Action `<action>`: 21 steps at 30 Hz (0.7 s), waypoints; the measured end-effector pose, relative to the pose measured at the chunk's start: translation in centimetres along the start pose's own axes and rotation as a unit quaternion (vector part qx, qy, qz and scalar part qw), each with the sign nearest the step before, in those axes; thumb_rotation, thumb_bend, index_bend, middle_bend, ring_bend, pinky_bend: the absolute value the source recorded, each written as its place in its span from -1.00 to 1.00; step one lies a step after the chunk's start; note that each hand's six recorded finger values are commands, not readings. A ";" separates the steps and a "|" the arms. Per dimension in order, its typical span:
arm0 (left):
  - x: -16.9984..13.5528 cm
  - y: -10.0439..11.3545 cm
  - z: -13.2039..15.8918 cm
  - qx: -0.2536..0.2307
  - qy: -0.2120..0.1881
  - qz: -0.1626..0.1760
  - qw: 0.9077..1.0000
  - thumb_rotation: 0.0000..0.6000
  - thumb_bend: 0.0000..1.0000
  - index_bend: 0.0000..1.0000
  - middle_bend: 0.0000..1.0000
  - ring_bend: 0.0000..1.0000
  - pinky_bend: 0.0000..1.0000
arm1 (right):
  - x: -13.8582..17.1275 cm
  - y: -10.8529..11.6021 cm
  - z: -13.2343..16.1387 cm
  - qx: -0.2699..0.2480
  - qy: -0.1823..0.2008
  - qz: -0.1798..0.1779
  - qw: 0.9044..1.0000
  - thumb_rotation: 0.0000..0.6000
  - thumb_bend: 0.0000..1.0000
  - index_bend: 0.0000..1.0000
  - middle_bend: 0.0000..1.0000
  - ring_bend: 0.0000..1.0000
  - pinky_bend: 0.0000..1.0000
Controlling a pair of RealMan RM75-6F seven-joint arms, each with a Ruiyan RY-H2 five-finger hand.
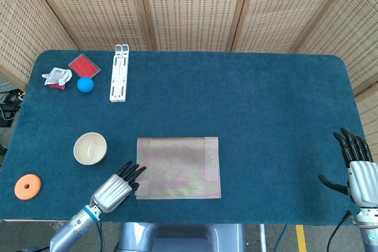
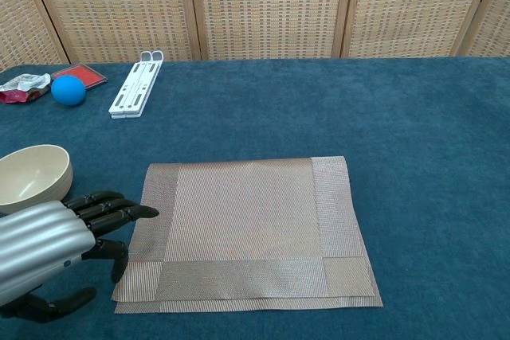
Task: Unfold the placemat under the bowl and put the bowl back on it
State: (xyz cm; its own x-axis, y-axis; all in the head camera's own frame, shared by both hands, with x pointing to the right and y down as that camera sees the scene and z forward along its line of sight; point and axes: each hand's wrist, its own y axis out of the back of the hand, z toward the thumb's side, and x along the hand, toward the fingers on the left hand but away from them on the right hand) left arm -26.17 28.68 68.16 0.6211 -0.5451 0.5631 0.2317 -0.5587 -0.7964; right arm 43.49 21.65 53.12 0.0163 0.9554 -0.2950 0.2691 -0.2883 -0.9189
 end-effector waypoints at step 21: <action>0.5 -0.6 0.3 0.005 0.001 0.000 1.000 1.00 -0.21 -0.08 -1.00 -1.00 -1.00 | 0.0 0.1 0.0 -0.003 0.000 -0.003 1.000 1.00 -0.74 -0.90 -1.00 -1.00 -1.00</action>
State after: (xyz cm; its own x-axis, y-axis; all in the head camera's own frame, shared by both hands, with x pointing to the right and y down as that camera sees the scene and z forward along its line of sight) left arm -25.78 28.96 68.82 0.6196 -0.5466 0.5632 0.2387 -0.5523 -0.7987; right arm 43.49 21.65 53.02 0.0138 0.9572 -0.2893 0.2754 -0.2817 -0.9191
